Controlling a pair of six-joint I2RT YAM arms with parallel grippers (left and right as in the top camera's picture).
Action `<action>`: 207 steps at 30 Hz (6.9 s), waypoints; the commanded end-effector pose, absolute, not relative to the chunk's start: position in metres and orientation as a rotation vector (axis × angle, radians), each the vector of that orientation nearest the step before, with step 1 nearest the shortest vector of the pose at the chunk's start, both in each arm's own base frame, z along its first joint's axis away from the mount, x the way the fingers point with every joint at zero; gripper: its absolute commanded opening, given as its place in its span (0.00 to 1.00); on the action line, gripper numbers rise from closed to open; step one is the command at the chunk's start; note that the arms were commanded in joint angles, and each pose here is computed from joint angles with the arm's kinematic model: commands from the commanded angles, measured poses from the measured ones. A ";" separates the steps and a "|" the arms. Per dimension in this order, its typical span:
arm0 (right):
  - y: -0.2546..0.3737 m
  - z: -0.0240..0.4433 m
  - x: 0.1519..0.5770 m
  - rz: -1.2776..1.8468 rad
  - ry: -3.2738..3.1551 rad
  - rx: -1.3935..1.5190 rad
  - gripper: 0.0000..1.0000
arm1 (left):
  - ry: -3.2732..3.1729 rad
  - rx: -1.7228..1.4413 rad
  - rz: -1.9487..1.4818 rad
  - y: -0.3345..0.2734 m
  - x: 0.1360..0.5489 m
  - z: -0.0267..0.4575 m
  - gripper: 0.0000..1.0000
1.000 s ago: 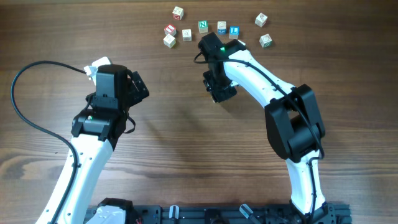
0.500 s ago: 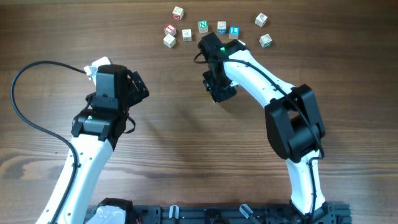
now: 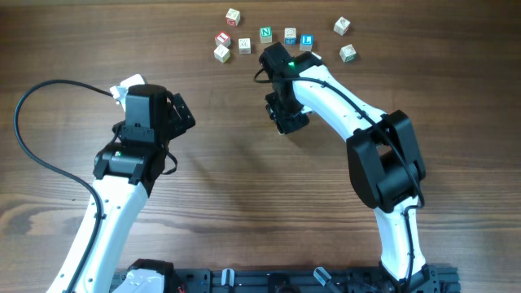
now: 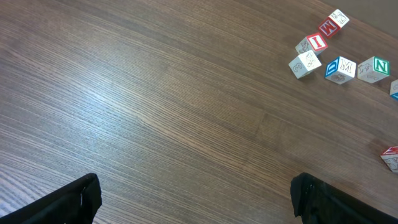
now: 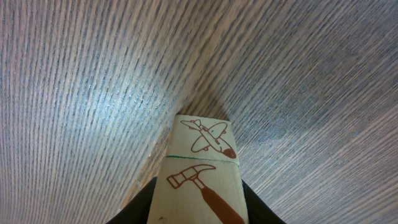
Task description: Form a tower
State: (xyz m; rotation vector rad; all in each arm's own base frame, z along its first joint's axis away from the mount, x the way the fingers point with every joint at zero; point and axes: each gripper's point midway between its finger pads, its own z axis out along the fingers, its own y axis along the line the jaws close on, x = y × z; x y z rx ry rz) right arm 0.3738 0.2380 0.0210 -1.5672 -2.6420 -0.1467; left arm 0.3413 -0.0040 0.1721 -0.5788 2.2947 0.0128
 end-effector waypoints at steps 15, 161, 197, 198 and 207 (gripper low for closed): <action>0.229 0.007 0.367 -0.045 -2.468 -1.804 0.38 | 2.279 -0.599 -0.002 -0.002 0.342 0.176 1.00; 0.233 0.011 0.374 -0.099 -3.022 0.515 0.34 | 2.279 -0.599 -0.002 -0.002 0.342 0.176 1.00; 0.215 0.011 0.383 0.024 -3.084 -0.126 0.39 | 2.280 -0.599 -0.001 -0.002 0.342 0.176 1.00; 0.215 0.011 0.383 0.024 -3.084 -0.126 0.46 | 2.280 -0.599 -0.001 -0.002 0.342 0.176 1.00; 0.217 0.012 0.384 0.005 -3.091 -0.125 1.00 | 2.280 -0.599 -0.001 -0.002 0.342 0.176 1.00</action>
